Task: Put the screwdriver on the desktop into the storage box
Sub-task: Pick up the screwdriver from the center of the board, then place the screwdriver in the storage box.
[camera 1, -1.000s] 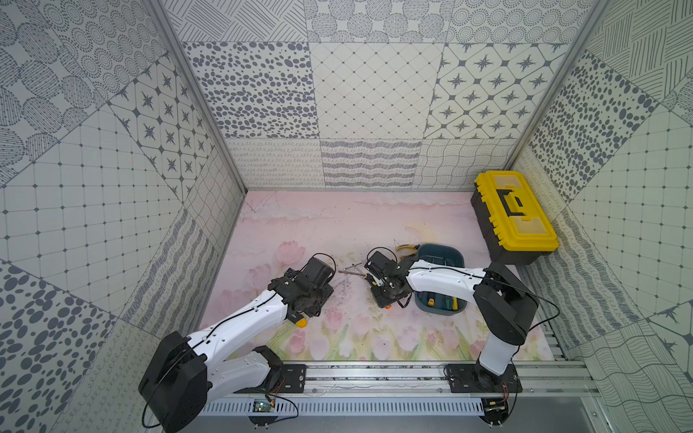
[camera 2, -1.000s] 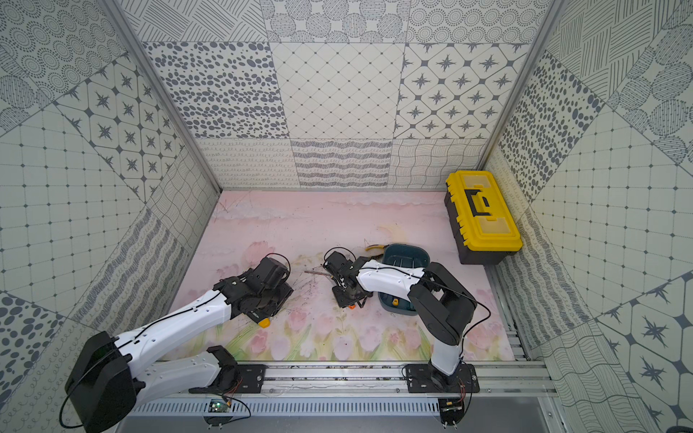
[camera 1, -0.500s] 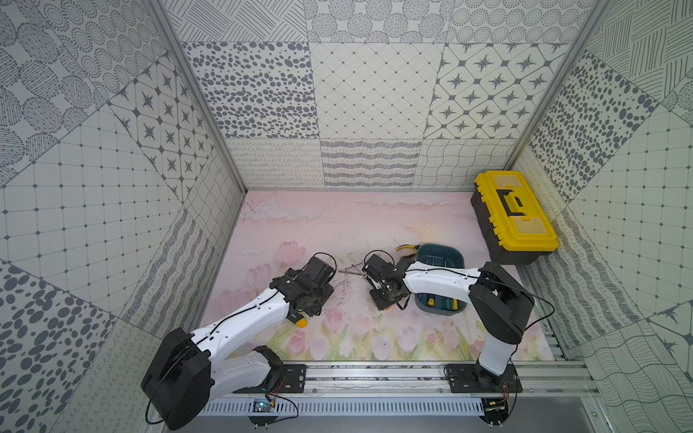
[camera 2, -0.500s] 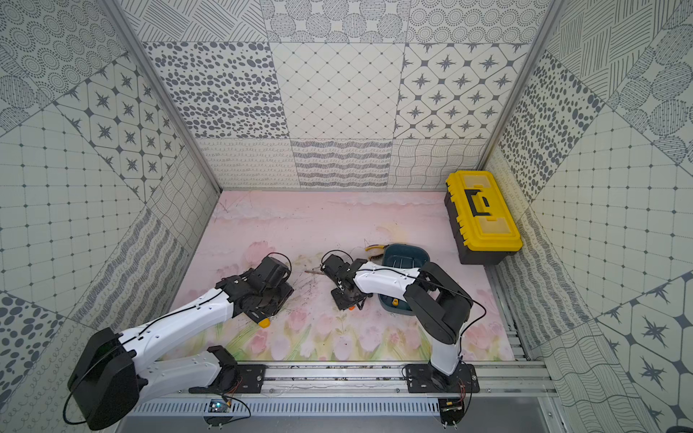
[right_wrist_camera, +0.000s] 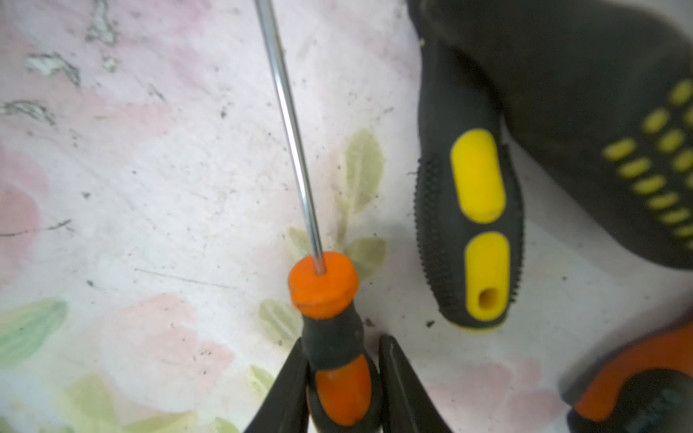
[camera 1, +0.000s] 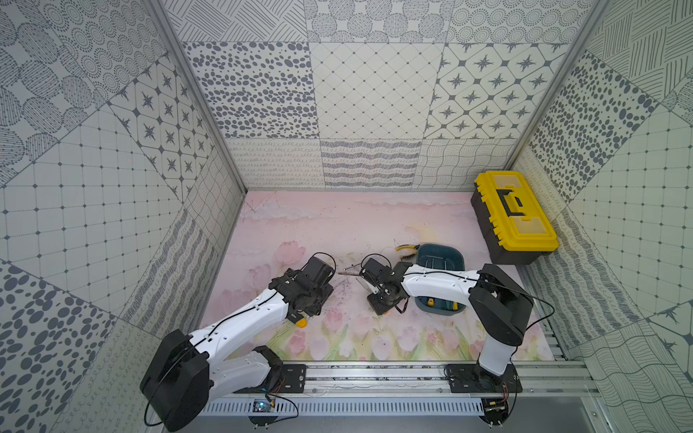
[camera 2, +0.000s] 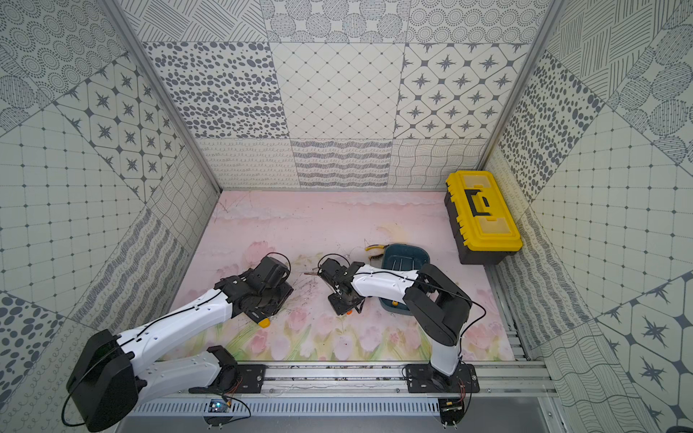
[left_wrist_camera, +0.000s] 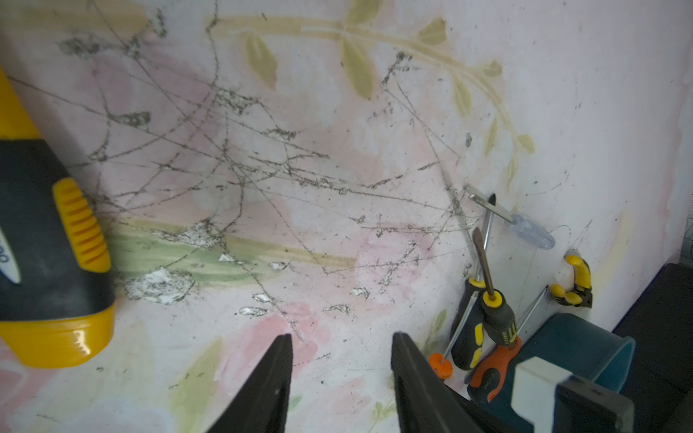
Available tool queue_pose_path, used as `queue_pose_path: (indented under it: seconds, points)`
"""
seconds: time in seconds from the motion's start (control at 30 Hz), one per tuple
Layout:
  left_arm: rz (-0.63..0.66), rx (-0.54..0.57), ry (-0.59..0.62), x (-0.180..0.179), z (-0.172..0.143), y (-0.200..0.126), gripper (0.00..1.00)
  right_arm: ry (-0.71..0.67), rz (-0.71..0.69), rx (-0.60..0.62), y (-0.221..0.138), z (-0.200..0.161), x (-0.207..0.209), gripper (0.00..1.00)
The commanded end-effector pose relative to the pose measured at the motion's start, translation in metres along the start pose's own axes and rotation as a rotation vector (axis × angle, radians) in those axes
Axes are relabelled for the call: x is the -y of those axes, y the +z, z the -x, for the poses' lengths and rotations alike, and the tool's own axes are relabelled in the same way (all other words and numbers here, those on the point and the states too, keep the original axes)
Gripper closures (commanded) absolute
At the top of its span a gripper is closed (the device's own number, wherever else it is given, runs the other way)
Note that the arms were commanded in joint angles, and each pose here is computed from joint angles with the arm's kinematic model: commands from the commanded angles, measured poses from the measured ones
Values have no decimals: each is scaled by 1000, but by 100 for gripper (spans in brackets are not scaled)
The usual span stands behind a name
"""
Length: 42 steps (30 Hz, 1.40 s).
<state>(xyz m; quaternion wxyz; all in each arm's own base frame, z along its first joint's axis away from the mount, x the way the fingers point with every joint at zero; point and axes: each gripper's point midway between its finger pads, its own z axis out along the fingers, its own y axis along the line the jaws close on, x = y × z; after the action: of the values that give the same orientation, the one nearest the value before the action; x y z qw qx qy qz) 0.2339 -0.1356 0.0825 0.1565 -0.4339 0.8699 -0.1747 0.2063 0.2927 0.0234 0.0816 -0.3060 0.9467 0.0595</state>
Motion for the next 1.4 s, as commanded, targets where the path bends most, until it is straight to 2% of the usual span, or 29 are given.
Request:
queue_pose_path:
  seconds: [0.0, 0.1, 0.17, 0.23, 0.33, 0.47, 0.63, 0.8, 0.93, 1.03, 1.13, 1.23, 1.37]
  points:
    - [21, 19, -13, -6, 5, -3, 52, -12, 62, 50, -22, 4, -11, 100]
    - [15, 8, -12, -4, 3, -3, 52, 36, 71, 135, -50, 13, -9, 100]
    - [3, -14, -10, 1, -2, -1, 52, 113, 66, 216, -78, 21, 5, 100]
    - [-7, -30, 8, 9, -9, 1, 53, 268, 33, 297, -105, 23, 38, 100]
    - [-6, -62, 63, 27, -24, 5, 52, 528, 3, 388, -131, 8, 93, 100]
    - [6, -118, 115, 48, -45, 18, 52, 803, -14, 394, -129, -31, 155, 100]
    - [33, -188, 153, 63, -74, 33, 52, 918, -58, 295, -103, -69, 181, 100]
    - [68, -236, 173, 67, -95, 44, 53, 925, -57, 220, -82, -76, 181, 99]
    - [73, -242, 161, 68, -98, 48, 54, 903, -56, 161, -67, -74, 181, 64]
    - [74, -219, 150, 69, -95, 48, 54, 876, -55, 171, -73, -65, 183, 51]
    - [72, -176, 132, 70, -85, 43, 54, 831, -95, 227, -98, -54, 190, 48]
    - [59, -115, 84, 65, -70, 37, 54, 684, -114, 328, -132, -22, 186, 44]
    - [38, -48, 1, 52, -47, 32, 54, 338, -45, 403, -148, 40, 142, 44]
